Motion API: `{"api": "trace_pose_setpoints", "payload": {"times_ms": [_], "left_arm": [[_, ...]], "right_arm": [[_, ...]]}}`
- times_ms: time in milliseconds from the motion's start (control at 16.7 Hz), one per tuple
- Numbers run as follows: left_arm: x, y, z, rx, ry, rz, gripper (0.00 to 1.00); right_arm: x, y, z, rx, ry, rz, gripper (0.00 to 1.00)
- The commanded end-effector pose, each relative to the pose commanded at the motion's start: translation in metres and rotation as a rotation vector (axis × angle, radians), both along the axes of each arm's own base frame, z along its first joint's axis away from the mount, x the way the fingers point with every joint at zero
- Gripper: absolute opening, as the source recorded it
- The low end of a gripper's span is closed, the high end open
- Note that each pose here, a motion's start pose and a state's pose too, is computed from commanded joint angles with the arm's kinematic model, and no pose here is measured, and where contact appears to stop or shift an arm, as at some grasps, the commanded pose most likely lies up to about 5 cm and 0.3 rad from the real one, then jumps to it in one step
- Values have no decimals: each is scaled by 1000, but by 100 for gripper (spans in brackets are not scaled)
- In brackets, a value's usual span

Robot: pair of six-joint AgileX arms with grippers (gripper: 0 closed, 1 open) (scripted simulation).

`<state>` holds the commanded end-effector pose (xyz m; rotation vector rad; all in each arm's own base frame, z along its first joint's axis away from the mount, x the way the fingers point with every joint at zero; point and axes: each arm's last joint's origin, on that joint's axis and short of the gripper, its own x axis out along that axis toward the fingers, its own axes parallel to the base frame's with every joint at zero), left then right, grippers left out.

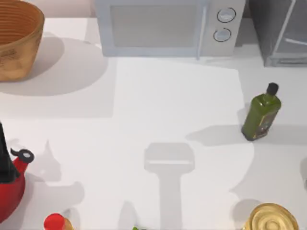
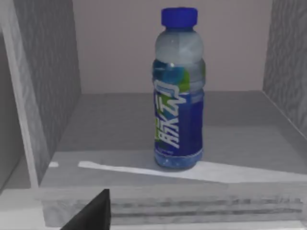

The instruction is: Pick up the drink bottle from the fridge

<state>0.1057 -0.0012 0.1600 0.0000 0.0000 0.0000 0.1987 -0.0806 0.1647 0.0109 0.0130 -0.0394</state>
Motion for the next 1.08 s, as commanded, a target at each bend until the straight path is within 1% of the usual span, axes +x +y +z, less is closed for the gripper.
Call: {"api": "trace_pose_setpoints", "payload": {"times_ms": [240,480,660,960,1080], "left_arm": [[0,0,0,0,0,0,100],[0,0,0,0,0,0,100],[0,0,0,0,0,0,100],[0,0,0,0,0,0,100],[0,0,0,0,0,0,100]], "right_arm": [[8,-23,-30,10,5,-14,100],[7,-24,-50,-5,-10,20,100],[6,-22,-55,-11,-13,39,100],[7,-22,-54,-12,-16,36,100],[16,-24,-51,-15,-28,25,100]]}}
